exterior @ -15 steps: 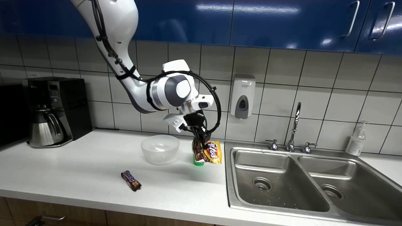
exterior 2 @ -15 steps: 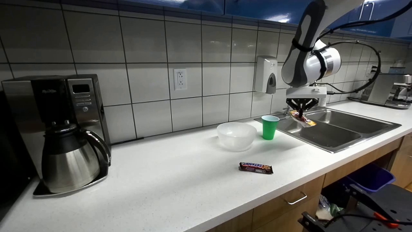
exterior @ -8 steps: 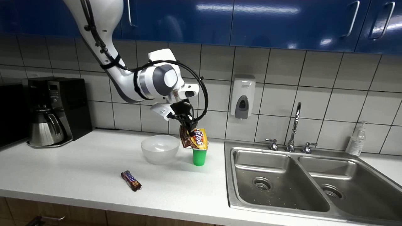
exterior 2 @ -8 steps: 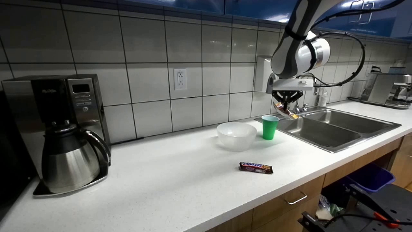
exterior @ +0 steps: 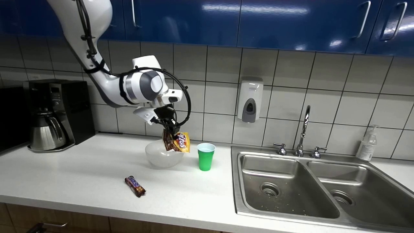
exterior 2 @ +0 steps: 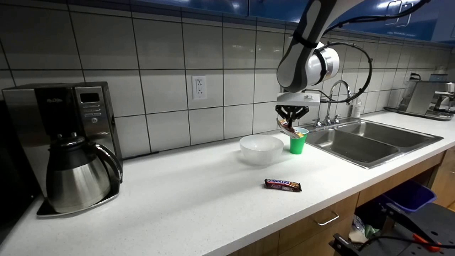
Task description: Put the right packet in the bowl
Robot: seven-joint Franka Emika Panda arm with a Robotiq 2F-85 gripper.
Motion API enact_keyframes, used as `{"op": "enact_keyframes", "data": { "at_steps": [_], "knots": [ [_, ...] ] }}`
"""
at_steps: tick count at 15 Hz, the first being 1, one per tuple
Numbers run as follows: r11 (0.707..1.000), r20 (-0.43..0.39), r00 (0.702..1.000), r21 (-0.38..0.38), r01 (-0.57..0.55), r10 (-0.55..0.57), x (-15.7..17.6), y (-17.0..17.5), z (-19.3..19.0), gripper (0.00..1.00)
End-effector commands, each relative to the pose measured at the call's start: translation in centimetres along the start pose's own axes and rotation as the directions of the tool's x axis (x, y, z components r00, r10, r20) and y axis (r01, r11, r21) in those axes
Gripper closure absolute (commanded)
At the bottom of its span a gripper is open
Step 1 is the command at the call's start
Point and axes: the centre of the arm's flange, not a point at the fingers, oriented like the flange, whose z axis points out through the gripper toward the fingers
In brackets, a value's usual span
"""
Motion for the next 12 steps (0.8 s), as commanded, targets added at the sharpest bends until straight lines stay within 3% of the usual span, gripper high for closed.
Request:
{"op": "enact_keyframes", "data": {
  "at_steps": [1,6,12],
  "knots": [
    [1.000,0.009,1.000,-0.002,0.006,-0.006,-0.4,-4.2,1.1,1.00],
    [0.999,0.011,0.999,-0.005,0.033,-0.033,-1.0,-8.3,3.5,1.00],
    [0.998,0.007,0.998,-0.025,0.059,-0.059,-1.9,-10.1,6.0,1.00]
  ]
}}
